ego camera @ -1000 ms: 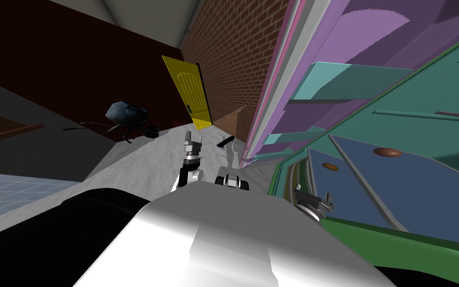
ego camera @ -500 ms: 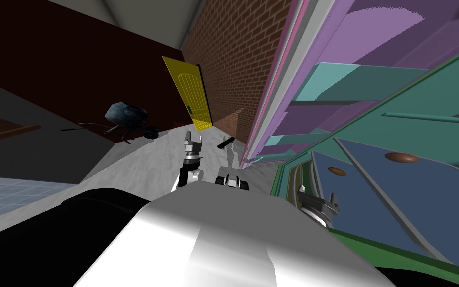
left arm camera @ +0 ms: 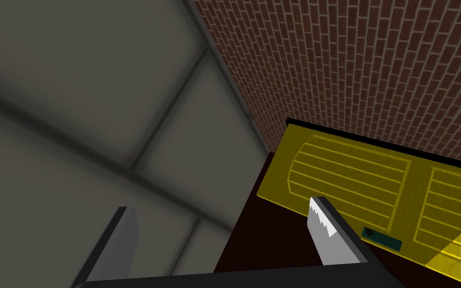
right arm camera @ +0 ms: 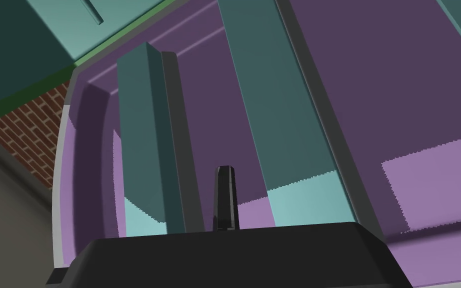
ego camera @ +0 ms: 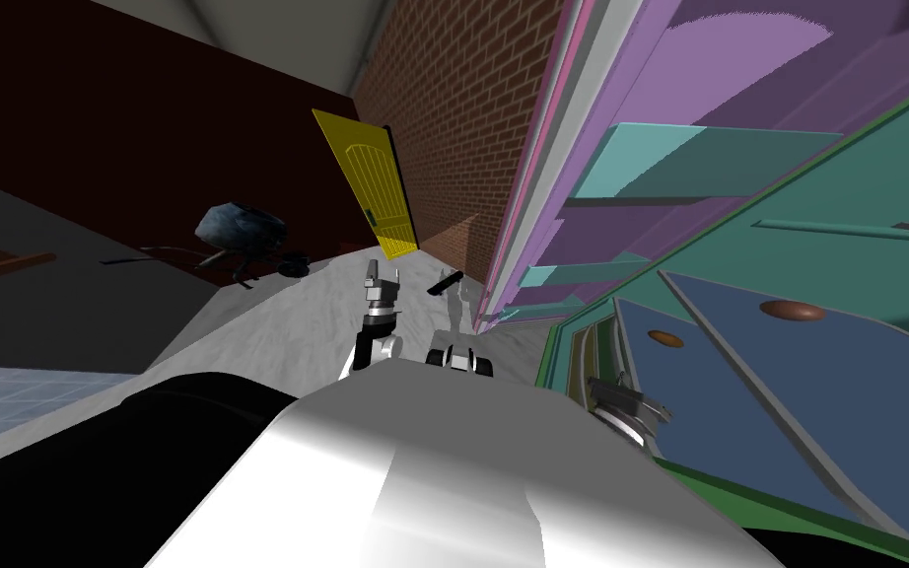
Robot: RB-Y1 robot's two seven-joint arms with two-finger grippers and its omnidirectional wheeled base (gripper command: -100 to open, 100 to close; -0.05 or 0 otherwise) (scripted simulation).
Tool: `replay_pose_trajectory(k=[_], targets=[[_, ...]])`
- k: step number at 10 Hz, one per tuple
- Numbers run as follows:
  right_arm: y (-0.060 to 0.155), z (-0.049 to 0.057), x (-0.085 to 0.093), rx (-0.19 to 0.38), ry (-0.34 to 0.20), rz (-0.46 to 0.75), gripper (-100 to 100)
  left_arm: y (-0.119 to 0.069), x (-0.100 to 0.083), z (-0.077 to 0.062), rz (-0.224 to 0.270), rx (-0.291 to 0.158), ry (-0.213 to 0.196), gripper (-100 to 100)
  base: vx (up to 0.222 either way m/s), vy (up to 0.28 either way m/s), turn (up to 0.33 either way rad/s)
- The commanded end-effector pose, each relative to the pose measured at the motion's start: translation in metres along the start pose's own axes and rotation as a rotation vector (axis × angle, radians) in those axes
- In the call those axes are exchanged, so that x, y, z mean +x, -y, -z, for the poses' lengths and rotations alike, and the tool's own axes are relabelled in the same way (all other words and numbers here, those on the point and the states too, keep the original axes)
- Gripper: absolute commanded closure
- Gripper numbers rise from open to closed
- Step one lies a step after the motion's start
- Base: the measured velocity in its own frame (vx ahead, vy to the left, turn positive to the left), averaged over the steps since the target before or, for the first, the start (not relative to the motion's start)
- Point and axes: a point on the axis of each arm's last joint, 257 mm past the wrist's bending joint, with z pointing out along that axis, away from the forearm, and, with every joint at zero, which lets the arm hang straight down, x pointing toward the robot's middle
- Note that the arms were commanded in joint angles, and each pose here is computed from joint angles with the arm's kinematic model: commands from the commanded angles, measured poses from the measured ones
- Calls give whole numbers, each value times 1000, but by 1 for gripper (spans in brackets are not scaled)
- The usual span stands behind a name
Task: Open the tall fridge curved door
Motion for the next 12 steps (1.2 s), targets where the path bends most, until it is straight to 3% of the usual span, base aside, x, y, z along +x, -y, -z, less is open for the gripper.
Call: replay_pose_trajectory(k=[1,2,4,5,6,7,8,9,11,12], targets=[[-8,-7,-10,12,0,17,100,0,0,0,0,0,0,0,4,30,17],[-22,-11,-15,12,-21,-21,100,0,0,0,0,0,0,0,13,43,-131],[-21,-17,-24,24,-8,14,100,0,0,0,0,0,0,0,11,30,-37],[-35,-20,-30,19,-28,-26,100,0,0,0,0,0,0,0,13,30,-161],[-34,-27,-40,33,-15,-16,100,0,0,0,0,0,0,0,10,36,-76],[-34,-27,-40,32,-16,11,100,0,0,0,0,0,0,0,7,18,22],[-47,-32,-50,27,-31,-36,100,0,0,0,0,0,0,0,14,35,-106],[-46,-37,-57,37,-21,-24,100,0,0,0,0,0,0,0,9,41,-92],[-46,-37,-57,37,-21,9,100,0,0,0,0,0,0,0,4,14,-5],[-60,-41,-69,27,-35,-25,100,0,0,0,0,0,0,0,12,23,-118]])
